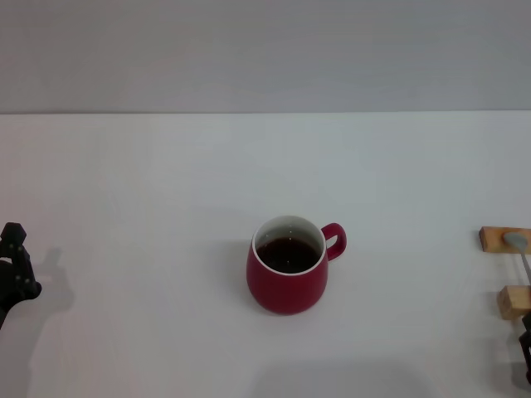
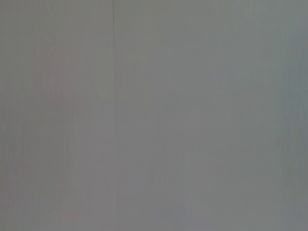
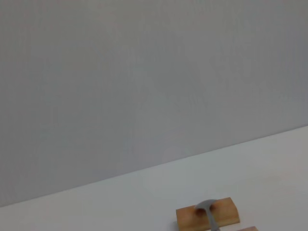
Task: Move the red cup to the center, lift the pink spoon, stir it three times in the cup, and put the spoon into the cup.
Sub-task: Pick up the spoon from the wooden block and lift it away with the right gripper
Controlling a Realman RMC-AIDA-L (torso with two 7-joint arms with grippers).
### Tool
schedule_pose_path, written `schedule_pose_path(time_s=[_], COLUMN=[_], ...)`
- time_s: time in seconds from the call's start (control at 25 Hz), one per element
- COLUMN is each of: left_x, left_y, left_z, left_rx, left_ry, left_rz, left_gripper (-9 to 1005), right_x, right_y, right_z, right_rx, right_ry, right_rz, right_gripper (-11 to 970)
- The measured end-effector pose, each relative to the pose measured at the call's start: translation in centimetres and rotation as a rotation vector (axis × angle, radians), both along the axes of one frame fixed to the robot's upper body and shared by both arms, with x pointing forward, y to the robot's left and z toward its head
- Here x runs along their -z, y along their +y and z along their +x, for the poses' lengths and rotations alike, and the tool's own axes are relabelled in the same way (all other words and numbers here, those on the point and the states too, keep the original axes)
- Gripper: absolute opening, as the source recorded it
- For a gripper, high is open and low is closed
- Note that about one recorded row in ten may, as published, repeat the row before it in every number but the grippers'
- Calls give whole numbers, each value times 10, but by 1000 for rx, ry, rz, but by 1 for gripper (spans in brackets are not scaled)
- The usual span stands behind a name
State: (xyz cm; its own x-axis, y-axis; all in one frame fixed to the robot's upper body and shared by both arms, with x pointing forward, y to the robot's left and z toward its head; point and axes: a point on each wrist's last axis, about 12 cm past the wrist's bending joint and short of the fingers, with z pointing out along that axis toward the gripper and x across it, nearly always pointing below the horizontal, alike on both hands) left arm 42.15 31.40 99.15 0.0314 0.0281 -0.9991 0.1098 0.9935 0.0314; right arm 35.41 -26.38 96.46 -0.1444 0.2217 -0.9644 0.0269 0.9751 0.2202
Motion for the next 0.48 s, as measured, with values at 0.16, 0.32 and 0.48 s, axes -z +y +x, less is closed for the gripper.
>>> schedule_pose_path(time_s=[0.16,0.32,0.48], left_x=[0,0,0], left_y=[0,0,0], left_z=[0,-1,-1], left_rx=[-1,-2,-2], left_ry=[1,2,2], left_rz=[0,0,0], left_gripper=[-2,-2,-2], right_x=[0,0,0], right_y=[0,1,2], right_z=[0,0,0], right_rx=[-1,-3,-14], right_ry=[0,1,1], right_rz=[1,1,0], right_gripper=[388,355,334])
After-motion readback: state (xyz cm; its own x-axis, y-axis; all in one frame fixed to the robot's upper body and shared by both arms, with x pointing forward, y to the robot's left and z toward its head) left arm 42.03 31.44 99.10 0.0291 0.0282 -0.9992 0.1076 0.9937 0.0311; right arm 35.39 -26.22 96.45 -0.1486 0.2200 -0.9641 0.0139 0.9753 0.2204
